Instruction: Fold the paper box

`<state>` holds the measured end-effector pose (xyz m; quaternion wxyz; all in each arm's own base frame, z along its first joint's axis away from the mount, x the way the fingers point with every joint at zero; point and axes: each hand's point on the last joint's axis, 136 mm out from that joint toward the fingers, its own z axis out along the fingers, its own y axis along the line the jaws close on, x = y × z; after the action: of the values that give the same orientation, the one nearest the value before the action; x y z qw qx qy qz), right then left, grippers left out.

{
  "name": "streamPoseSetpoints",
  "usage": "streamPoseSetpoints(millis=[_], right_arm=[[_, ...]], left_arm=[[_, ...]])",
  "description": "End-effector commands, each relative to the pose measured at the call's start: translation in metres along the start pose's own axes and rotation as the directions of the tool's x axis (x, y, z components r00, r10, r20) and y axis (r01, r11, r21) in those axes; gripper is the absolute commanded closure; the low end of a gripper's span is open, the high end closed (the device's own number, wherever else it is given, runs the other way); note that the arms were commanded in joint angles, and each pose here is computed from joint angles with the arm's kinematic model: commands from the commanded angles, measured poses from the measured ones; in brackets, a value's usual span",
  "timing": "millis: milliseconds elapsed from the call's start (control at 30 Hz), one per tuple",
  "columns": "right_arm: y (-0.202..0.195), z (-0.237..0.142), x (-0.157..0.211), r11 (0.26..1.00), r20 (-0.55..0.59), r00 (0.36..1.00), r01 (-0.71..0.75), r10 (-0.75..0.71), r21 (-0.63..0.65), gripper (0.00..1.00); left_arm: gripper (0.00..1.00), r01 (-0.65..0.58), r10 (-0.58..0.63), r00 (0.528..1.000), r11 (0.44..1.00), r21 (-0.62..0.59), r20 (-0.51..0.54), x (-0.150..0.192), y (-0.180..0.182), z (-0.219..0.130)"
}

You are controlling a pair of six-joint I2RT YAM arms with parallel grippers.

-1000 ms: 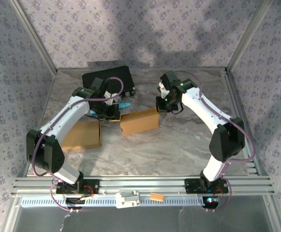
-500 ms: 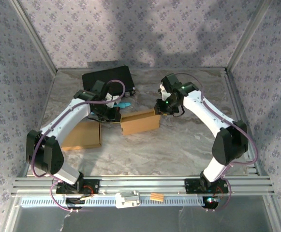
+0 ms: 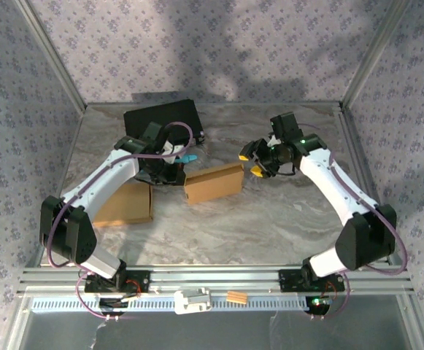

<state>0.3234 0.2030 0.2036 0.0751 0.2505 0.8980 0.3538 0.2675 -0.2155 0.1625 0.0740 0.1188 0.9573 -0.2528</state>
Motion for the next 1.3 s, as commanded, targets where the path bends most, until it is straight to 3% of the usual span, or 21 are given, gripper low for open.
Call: streamPoseSetpoints(millis=[0,600,833,1000,1267], right_arm=[[0.008,0.015,-0.001,0.980,-0.054,0.979,-0.197,0.195,-0.032,0.41],[-0.060,0.045,0.005,0.944,-0.062,0.950,-0.295,0.306,0.147,0.51],[-0.075,0.048,0.007,0.935,-0.069,0.948,-0.293,0.312,0.199,0.54],[-0.076,0.046,0.007,0.936,-0.069,0.948,-0.291,0.310,0.199,0.55],[-0.075,0.045,0.006,0.936,-0.069,0.948,-0.291,0.310,0.195,0.56]], left_arm=[[1.00,-0.017,0.017,1.000,1.000,-0.013,0.009,0.001,-0.003,-0.007],[1.00,-0.021,0.021,1.000,1.000,-0.011,0.018,-0.003,-0.007,-0.011],[0.78,0.021,-0.031,0.993,0.996,0.086,0.114,-0.015,-0.022,-0.030],[0.62,0.103,-0.138,0.967,0.980,0.171,0.212,-0.030,-0.020,-0.054],[0.60,0.247,-0.274,0.948,0.954,0.169,0.160,-0.037,0.006,-0.036]])
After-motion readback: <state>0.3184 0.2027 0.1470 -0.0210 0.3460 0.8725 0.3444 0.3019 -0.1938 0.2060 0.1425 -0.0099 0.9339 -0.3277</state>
